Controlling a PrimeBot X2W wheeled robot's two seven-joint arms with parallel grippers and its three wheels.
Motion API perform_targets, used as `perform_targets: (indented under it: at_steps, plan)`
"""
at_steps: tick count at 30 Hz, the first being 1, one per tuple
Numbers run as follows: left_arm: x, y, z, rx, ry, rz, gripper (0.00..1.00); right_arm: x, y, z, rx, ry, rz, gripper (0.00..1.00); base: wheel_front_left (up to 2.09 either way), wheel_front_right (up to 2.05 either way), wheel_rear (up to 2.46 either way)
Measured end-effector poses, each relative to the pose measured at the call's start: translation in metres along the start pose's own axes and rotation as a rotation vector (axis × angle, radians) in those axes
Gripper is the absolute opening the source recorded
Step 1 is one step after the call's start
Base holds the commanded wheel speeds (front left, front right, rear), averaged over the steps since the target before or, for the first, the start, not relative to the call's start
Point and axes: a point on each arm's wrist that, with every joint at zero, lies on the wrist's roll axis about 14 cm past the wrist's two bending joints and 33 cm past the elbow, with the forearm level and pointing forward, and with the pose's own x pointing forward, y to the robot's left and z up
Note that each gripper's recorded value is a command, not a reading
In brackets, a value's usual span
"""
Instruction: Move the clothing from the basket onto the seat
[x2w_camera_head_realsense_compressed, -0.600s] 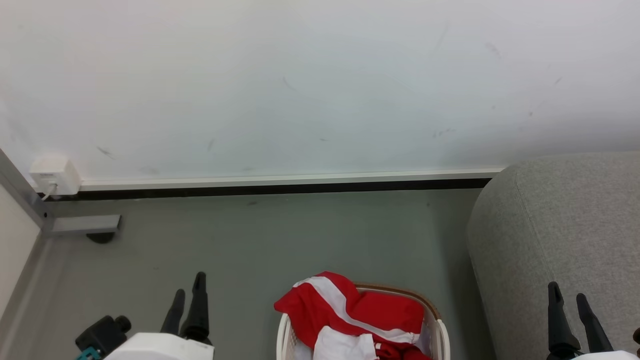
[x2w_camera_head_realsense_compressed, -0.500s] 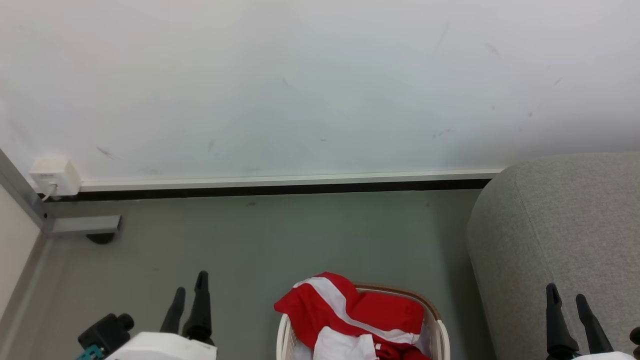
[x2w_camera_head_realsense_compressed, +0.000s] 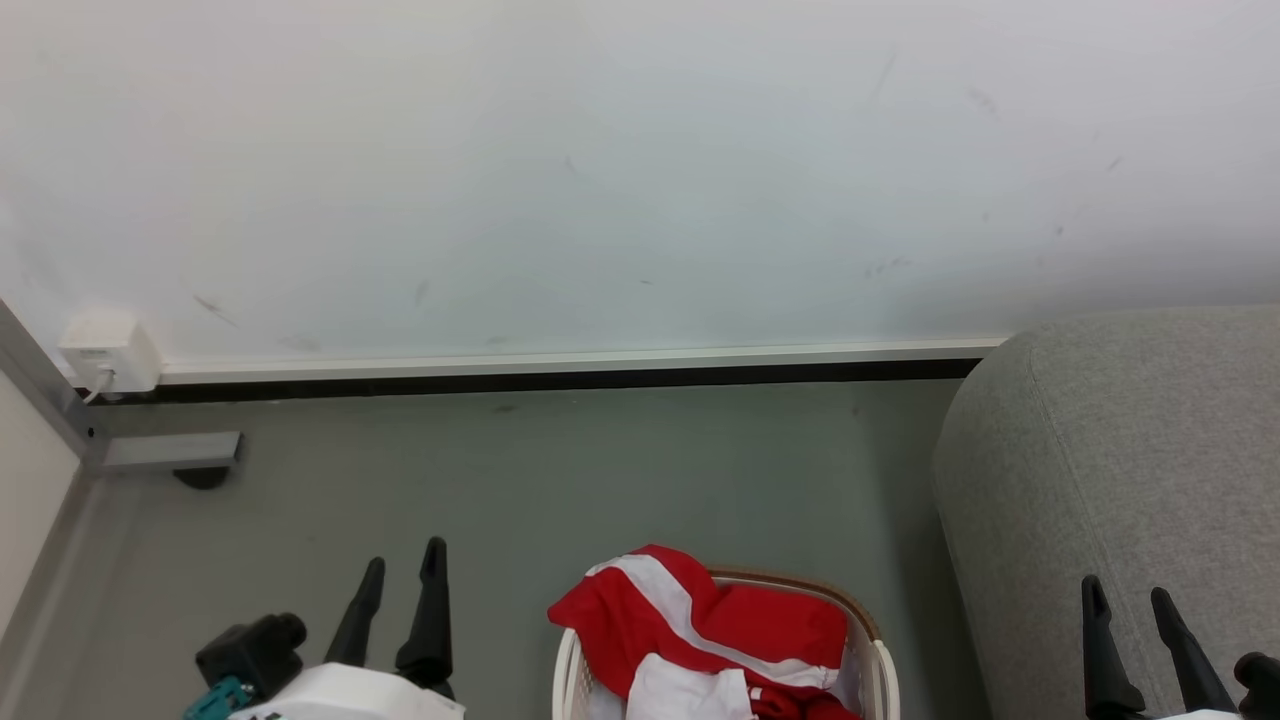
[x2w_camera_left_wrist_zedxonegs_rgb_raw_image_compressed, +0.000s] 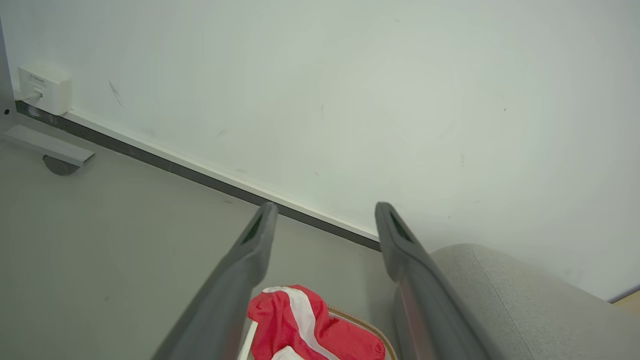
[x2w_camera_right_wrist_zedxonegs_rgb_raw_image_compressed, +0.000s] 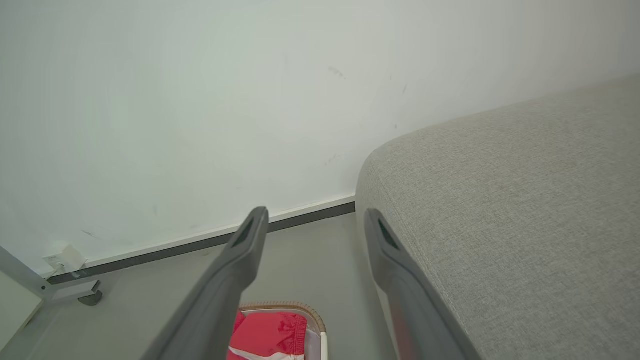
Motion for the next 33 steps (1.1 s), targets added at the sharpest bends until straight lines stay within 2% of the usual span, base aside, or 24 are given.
perform_targets:
  at_steps: [13, 33]
  plan:
    - [0.000, -0.008, 0.003, 0.162, -0.027, -0.043, 1.00, 0.002, 0.008, 0.000, -0.116, -0.007, 0.042, 1.00, 0.00, 0.00, 0.00]
    - [-0.003, -0.017, 0.002, 0.337, -0.050, -0.097, 1.00, -0.002, 0.004, 0.005, -0.262, -0.036, 0.049, 1.00, 0.00, 0.00, 0.00]
